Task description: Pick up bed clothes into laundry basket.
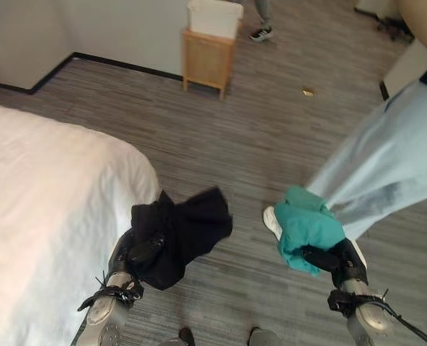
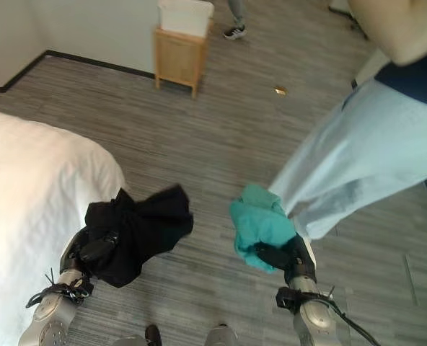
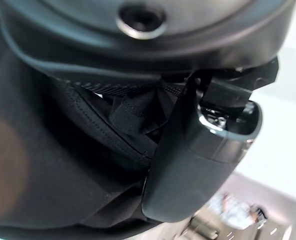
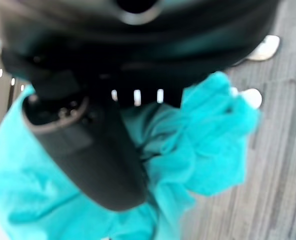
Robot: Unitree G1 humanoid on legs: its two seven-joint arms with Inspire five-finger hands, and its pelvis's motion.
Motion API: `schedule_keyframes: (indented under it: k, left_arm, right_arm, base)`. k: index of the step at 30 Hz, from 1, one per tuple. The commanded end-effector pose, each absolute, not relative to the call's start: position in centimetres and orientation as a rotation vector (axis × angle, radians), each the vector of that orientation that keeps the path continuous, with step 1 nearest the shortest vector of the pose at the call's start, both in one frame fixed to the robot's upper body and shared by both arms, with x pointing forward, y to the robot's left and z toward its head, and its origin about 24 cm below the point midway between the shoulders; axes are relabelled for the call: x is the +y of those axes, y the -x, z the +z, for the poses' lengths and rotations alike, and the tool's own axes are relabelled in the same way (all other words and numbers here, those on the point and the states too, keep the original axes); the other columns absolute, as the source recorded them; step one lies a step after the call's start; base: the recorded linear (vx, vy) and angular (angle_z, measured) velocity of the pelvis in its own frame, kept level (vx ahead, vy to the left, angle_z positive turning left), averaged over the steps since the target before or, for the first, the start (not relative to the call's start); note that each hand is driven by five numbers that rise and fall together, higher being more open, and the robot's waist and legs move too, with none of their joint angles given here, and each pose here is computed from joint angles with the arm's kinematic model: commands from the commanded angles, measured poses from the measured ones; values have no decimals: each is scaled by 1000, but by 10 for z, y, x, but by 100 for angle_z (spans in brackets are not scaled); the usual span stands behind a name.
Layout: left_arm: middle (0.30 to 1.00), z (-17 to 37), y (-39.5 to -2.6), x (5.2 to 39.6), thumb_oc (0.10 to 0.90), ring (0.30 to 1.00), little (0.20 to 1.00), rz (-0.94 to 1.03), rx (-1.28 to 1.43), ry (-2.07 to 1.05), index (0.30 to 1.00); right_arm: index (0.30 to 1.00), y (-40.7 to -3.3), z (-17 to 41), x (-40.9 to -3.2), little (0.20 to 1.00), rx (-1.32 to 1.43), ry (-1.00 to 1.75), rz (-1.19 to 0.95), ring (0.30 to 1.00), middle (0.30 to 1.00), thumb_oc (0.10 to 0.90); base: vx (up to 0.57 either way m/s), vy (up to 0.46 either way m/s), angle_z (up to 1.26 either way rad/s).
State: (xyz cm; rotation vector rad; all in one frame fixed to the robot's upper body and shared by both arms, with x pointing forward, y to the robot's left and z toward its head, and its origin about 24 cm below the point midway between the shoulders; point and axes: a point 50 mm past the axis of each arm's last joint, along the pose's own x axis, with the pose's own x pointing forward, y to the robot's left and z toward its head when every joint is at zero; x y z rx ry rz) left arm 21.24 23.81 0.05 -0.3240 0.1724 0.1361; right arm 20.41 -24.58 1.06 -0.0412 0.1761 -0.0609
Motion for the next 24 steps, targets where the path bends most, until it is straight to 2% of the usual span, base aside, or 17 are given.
schedule_keyframes:
  k: [1, 3, 7, 11, 14, 15, 23, 24]
  left_arm:
    - [300, 87, -237, 261, 400, 300, 300, 128, -264, 212, 300]
    - [300, 90, -236, 267, 400, 300, 300, 161, -283, 206, 300]
    - [300, 73, -230, 260, 400, 300, 300, 202, -232, 293, 300]
    - [300, 69, -237, 246, 400, 300, 300, 194, -227, 389, 300]
    - [300, 78, -236, 248, 400, 300, 300, 187, -259, 332, 300]
    - [300, 27, -237, 206, 400, 300, 300, -22, 54, 82, 300]
    - [300, 50, -240, 229, 400, 300, 300, 96, -55, 70, 300]
    - [300, 71, -245, 246, 400, 300, 300, 177, -146, 37, 300]
  right_arm:
    - [300, -227, 79, -256, 300, -157, 98, -27, 300, 300, 400]
    - [300, -230, 84, -258, 300, -171, 90, -17, 300, 300, 400]
    - [300, -240, 95, -259, 300, -222, 39, -37, 300, 300, 400]
    - [300, -237, 79, -256, 300, -174, 7, -93, 300, 300, 400]
    - [300, -238, 69, -244, 300, -146, -49, -59, 300, 300, 400]
    - [300, -216, 9, -229, 300, 92, -231, -167, 300, 300, 400]
    - [300, -233, 32, -234, 300, 2, -161, -157, 300, 300, 400]
    - [300, -248, 57, -234, 300, -92, -113, -122, 300, 300, 400]
  base:
    - [-72, -423, -85]
    - [-72, -326, -20]
    - [-123, -128, -139]
    - [-15, 66, -39]
    - [-5, 11, -4]
    - [-26, -4, -4]
    - [18, 5, 0]
    - [12, -6, -4]
